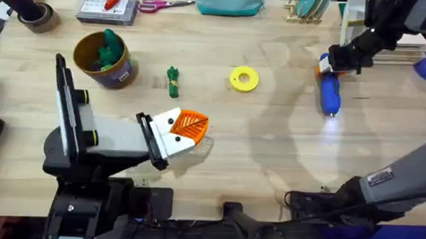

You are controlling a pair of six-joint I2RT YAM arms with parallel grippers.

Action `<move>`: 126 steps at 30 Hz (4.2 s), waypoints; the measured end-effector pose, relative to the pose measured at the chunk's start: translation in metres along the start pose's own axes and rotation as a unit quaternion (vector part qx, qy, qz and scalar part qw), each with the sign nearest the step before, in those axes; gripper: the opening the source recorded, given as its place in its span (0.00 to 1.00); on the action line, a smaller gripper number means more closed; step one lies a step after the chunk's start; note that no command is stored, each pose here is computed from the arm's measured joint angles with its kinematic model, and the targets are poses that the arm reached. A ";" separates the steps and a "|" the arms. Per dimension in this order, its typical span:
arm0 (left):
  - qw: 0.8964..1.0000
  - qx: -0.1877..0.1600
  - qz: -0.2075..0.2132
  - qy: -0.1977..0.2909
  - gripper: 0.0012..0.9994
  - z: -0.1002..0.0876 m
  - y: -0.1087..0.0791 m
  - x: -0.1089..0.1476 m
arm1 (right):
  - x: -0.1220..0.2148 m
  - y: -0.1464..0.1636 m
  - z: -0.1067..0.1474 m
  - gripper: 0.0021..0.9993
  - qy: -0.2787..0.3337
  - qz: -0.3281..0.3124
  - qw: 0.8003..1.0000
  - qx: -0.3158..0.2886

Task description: Pick up the gripper from the table and insert it into the empty holder that is missing its gripper. Then pick up a screw, insert it into the mounting hole, and use the screwdriver to tighten it. Finally, clean up the table by picking up the vegetable and placing it into the bucket.

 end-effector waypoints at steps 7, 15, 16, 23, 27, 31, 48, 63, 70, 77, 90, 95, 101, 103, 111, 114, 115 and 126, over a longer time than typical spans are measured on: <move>1.000 0.000 0.000 0.000 0.01 0.000 0.000 0.000 | 0.002 0.001 0.003 0.02 0.010 -0.002 1.000 0.003; 1.000 0.000 0.000 0.000 0.01 0.000 0.000 0.000 | 0.042 0.004 -0.021 0.02 -0.043 -0.013 0.999 0.001; 1.000 0.000 0.000 0.000 0.01 0.000 0.000 0.000 | 0.057 0.005 -0.030 0.02 -0.066 -0.015 0.998 0.002; 1.000 0.000 0.000 0.000 0.01 0.000 0.000 0.000 | 0.171 0.015 -0.078 0.02 -0.229 -0.036 0.973 0.009; 1.000 0.000 0.000 0.000 0.01 0.000 0.000 0.000 | 0.223 0.031 -0.096 0.02 -0.308 -0.068 0.949 0.022; 1.000 -0.001 0.000 0.000 0.01 0.000 0.000 0.000 | 0.264 0.055 -0.114 0.02 -0.385 -0.110 0.915 0.050; 1.000 -0.004 0.000 0.000 0.01 0.000 0.000 0.000 | 0.429 0.216 -0.108 0.02 -0.584 -0.379 0.689 0.200; 1.000 -0.004 0.000 0.000 0.01 0.000 0.000 0.000 | 0.474 0.324 -0.022 0.02 -0.514 -0.555 0.578 0.306; 1.000 -0.004 0.000 0.000 0.01 0.000 0.000 0.000 | 0.485 0.354 0.015 0.02 -0.484 -0.596 0.539 0.347; 1.000 -0.004 0.000 0.000 0.01 0.000 0.000 0.000 | 0.490 0.376 0.047 0.02 -0.452 -0.627 0.511 0.377; 1.000 -0.004 0.000 0.000 0.01 0.000 0.000 0.000 | 0.494 0.390 0.071 0.02 -0.430 -0.647 0.491 0.395; 1.000 -0.004 0.000 0.000 0.01 0.000 0.000 0.000 | 0.494 0.390 0.075 0.02 -0.426 -0.648 0.481 0.409; 1.000 -0.004 0.000 0.000 0.01 0.000 0.000 0.000 | 0.493 0.388 0.085 0.02 -0.413 -0.655 0.460 0.436; 1.000 -0.004 0.000 0.000 0.01 0.000 0.000 0.000 | 0.493 0.387 0.089 0.02 -0.407 -0.658 0.453 0.443; 1.000 -0.004 0.000 0.000 0.01 0.000 0.000 0.000 | 0.492 0.385 0.095 0.02 -0.401 -0.660 0.439 0.459; 1.000 -0.004 0.000 0.000 0.01 0.000 0.000 0.000 | 0.494 0.385 0.096 0.02 -0.406 -0.658 0.433 0.464; 1.000 -0.004 0.000 0.000 0.01 0.000 0.000 0.000 | 0.494 0.385 0.096 0.02 -0.408 -0.658 0.430 0.464; 1.000 -0.004 0.000 0.000 0.01 0.000 0.000 0.000 | 0.478 0.386 0.104 0.02 -0.419 -0.661 0.391 0.484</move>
Point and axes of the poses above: each hand's point on the last joint's axis, 136 mm out from that joint toward the fingers, its own x axis back along the fingers, its own y axis along the line the jaws close on, z = x × y, the point moved 2 cm from there along x, back along the fingers, and after that the axes turned 6 degrees about -x, right-handed, at the moved point
